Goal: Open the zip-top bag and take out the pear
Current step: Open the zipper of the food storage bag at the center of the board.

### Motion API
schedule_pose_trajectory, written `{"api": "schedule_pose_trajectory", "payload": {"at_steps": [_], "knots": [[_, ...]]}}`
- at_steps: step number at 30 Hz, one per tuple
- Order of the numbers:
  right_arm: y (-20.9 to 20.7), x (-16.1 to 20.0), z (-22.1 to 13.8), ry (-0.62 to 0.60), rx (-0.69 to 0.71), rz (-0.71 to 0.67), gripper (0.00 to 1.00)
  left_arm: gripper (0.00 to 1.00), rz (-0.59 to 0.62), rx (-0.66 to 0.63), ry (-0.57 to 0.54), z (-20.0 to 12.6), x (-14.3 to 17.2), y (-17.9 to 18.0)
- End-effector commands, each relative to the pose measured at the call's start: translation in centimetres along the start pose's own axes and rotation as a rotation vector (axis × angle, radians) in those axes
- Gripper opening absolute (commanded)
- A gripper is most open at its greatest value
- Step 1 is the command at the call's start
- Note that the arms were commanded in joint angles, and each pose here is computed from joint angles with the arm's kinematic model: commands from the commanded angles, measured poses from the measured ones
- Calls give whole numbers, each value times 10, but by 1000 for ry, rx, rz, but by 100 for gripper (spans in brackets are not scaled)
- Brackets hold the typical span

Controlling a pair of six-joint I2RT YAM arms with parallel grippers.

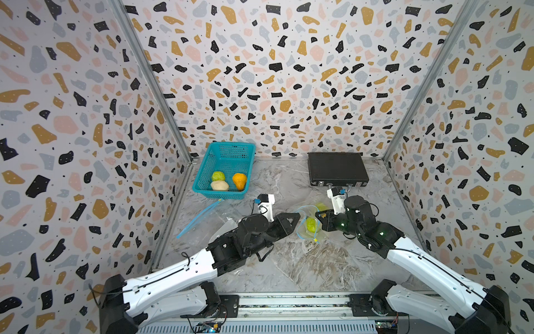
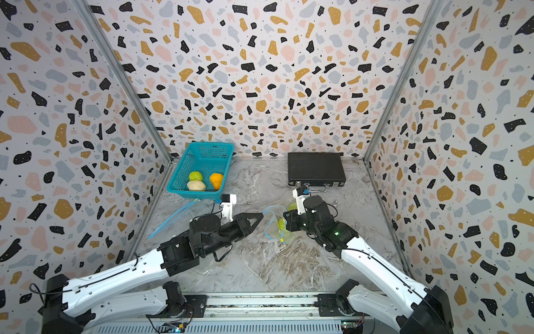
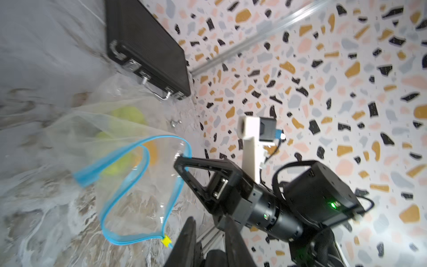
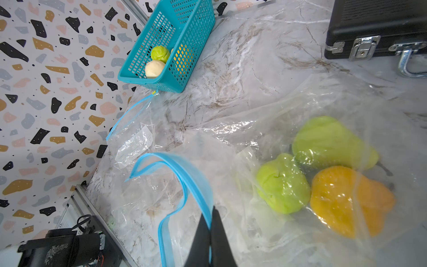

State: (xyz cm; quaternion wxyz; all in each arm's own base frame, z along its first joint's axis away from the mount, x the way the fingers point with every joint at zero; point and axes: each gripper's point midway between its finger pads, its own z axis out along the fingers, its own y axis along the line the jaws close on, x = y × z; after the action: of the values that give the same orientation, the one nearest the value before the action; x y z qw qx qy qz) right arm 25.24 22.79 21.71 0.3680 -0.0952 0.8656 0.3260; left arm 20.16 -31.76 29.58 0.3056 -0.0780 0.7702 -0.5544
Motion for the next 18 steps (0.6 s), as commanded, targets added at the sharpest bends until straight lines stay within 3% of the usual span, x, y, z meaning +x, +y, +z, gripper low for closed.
{"api": "schedule_pose_trajectory", "payload": {"at_steps": [1, 7, 18], "knots": [[1, -8, -7, -38, 5, -15, 0, 19, -11, 66, 137, 23, 31, -7], [1, -9, -10, -49, 4, -10, 0, 16, -60, 71, 184, 54, 50, 0], [2, -9, -16, -63, -4, -3, 0, 14, 4, -130, 129, 76, 50, 53]]}}
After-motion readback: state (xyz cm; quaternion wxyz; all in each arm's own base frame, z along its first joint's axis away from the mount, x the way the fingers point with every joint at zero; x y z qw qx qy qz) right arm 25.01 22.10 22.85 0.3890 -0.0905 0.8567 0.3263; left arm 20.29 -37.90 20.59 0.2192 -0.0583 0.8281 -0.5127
